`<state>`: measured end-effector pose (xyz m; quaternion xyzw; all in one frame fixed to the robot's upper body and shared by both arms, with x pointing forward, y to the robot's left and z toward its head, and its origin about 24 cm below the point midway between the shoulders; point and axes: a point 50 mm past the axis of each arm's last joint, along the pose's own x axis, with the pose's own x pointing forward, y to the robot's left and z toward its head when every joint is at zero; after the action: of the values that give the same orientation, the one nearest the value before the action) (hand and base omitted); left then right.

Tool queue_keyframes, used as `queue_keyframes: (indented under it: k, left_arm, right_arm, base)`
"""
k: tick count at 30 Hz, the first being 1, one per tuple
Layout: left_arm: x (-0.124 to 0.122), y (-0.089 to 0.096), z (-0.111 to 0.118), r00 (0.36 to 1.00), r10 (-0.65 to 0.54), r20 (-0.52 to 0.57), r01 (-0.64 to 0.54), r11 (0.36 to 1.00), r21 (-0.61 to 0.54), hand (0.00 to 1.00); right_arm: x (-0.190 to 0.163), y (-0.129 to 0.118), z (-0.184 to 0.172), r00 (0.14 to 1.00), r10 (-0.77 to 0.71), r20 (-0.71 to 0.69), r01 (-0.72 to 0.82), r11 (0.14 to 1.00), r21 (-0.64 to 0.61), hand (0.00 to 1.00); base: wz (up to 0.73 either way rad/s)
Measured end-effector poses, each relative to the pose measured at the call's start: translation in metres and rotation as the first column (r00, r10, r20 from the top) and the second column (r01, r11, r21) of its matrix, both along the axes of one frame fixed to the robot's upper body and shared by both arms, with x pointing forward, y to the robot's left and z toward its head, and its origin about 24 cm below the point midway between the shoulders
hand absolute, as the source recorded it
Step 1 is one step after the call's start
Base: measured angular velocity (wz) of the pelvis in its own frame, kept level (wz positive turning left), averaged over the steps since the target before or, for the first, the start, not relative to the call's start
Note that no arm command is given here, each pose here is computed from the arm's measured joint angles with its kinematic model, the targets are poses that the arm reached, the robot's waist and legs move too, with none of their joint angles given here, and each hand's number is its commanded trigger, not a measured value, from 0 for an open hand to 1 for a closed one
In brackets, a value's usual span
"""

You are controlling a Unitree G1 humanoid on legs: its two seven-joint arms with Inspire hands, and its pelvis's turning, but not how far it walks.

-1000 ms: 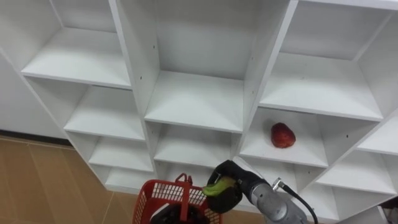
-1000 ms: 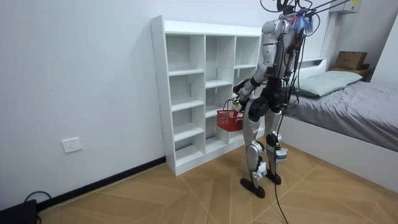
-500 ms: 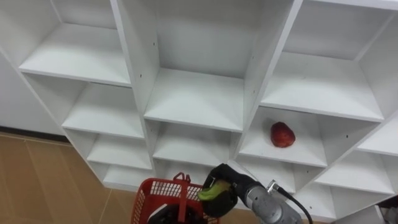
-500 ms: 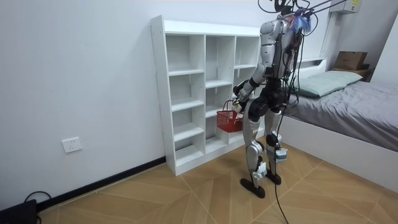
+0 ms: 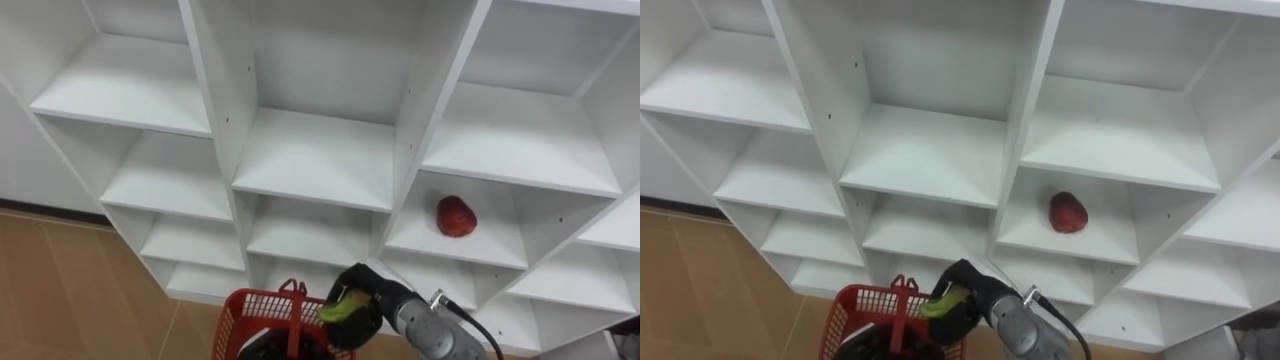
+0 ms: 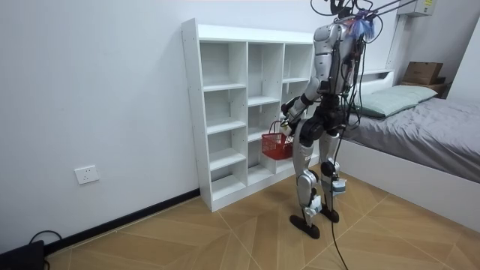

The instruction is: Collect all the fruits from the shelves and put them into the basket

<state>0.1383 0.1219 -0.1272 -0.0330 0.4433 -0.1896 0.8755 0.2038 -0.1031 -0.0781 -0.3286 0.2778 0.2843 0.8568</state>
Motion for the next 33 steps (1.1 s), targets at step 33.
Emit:
queue_keyframes:
  k: [33]
  left_arm:
    - [-0.006,0.010,-0.002,1.000,-0.027,-0.010,0.027,0.999,0.031,1.00]
  right_arm:
    - [0.010,-0.001,-0.003,0.999,-0.032,-0.009,0.032,0.999,0.006,0.00]
  base:
    - [0.01]
